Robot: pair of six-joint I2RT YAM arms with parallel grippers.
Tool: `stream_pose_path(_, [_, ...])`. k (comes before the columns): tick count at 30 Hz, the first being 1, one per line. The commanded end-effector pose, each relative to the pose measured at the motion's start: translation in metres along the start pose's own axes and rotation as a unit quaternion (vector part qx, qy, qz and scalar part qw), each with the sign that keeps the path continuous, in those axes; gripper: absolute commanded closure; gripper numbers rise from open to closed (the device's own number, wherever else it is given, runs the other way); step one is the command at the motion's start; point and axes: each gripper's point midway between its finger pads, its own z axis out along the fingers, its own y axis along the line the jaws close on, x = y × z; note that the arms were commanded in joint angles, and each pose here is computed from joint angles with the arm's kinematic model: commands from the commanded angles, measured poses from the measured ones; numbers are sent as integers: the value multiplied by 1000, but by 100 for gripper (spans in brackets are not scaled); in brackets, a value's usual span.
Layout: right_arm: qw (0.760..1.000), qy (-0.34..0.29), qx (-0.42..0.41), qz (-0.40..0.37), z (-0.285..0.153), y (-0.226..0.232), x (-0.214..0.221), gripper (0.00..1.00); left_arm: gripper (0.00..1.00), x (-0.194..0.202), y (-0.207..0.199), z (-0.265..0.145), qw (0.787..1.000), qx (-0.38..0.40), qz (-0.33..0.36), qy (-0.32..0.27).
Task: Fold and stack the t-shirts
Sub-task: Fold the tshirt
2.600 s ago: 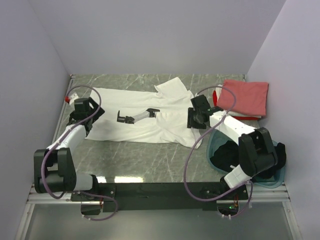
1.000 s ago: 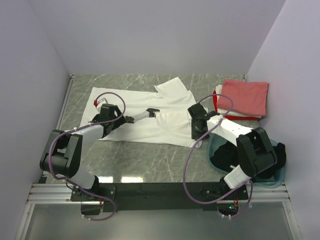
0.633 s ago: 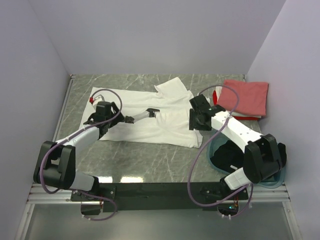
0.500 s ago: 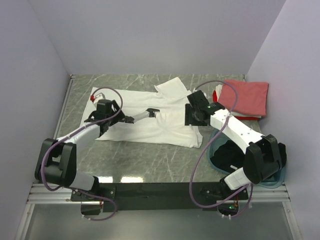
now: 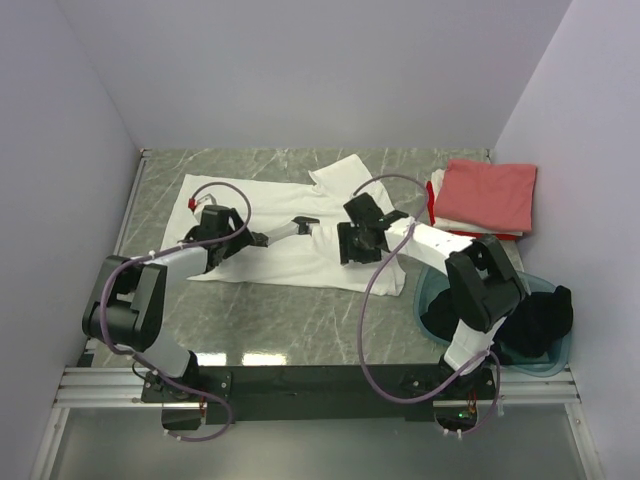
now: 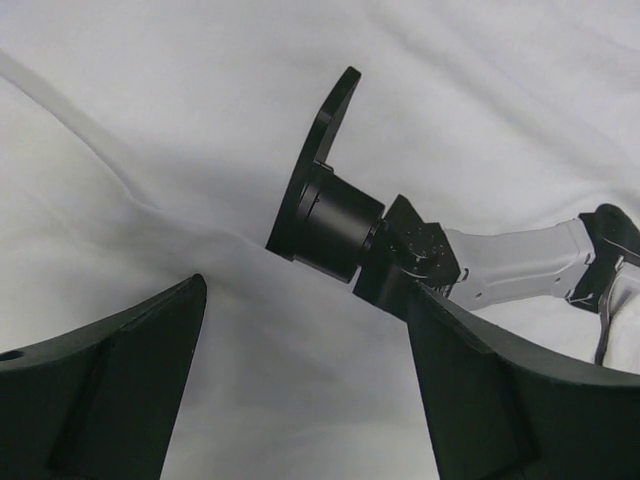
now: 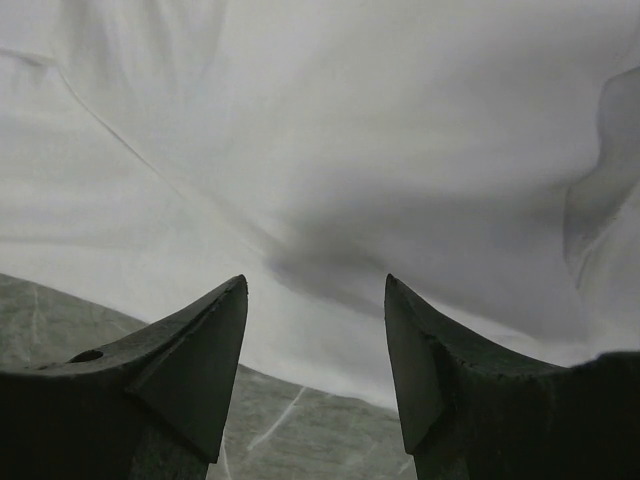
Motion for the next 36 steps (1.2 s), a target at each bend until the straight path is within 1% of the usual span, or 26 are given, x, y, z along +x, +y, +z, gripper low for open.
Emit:
stream_pose_path(1, [1000, 4, -19, -4, 12, 10, 13, 36, 12, 15, 12, -5, 1000, -9, -14, 9])
stream_pose_path(5, [1000, 27, -11, -4, 23, 7, 42, 36, 13, 34, 23, -12, 999, -11, -23, 28])
stream_pose_path(9, [999, 49, -1, -2, 25, 4, 71, 36, 13, 44, 29, -23, 999, -7, -19, 36])
stream_pose_path(12, [998, 63, 0, -5, 24, 5, 93, 36, 13, 50, 23, -37, 999, 18, -28, 40])
stream_pose_path(16, [997, 80, 21, -5, 21, -5, 122, 36, 13, 59, 26, -48, 998, 24, -40, 43])
stream_pose_path(21, [997, 80, 22, -1, 7, -7, 142, 36, 13, 60, 31, -63, 998, 25, -53, 38])
stream_pose_path(25, [997, 74, 23, 5, -5, -7, 149, 36, 13, 71, 39, -74, 997, 29, -59, 47])
stream_pose_path(27, [997, 76, 21, 8, -9, -9, 155, 36, 13, 69, 40, -82, 996, 35, -65, 41])
stream_pose_path(29, [997, 80, 22, 9, -12, -10, 162, 35, 12, 73, 48, -87, 997, 24, -63, 43])
stream_pose_path(30, [997, 80, 22, 8, -13, -10, 164, 35, 12, 67, 48, -92, 997, 27, -64, 29])
stream_pose_path(32, [996, 87, 30, 7, -15, -15, 173, 35, 12, 70, 59, -98, 998, 8, -61, 27])
stream_pose_path(33, [996, 85, 35, 5, -16, -17, 174, 35, 12, 65, 55, -103, 997, 18, -66, 17])
stream_pose_path(35, [995, 92, 43, -2, -21, -18, 181, 35, 11, 66, 51, -109, 997, 34, -72, 22])
stream_pose_path(36, [996, 85, 41, -4, -24, -14, 177, 35, 11, 61, 48, -113, 996, 41, -74, 13])
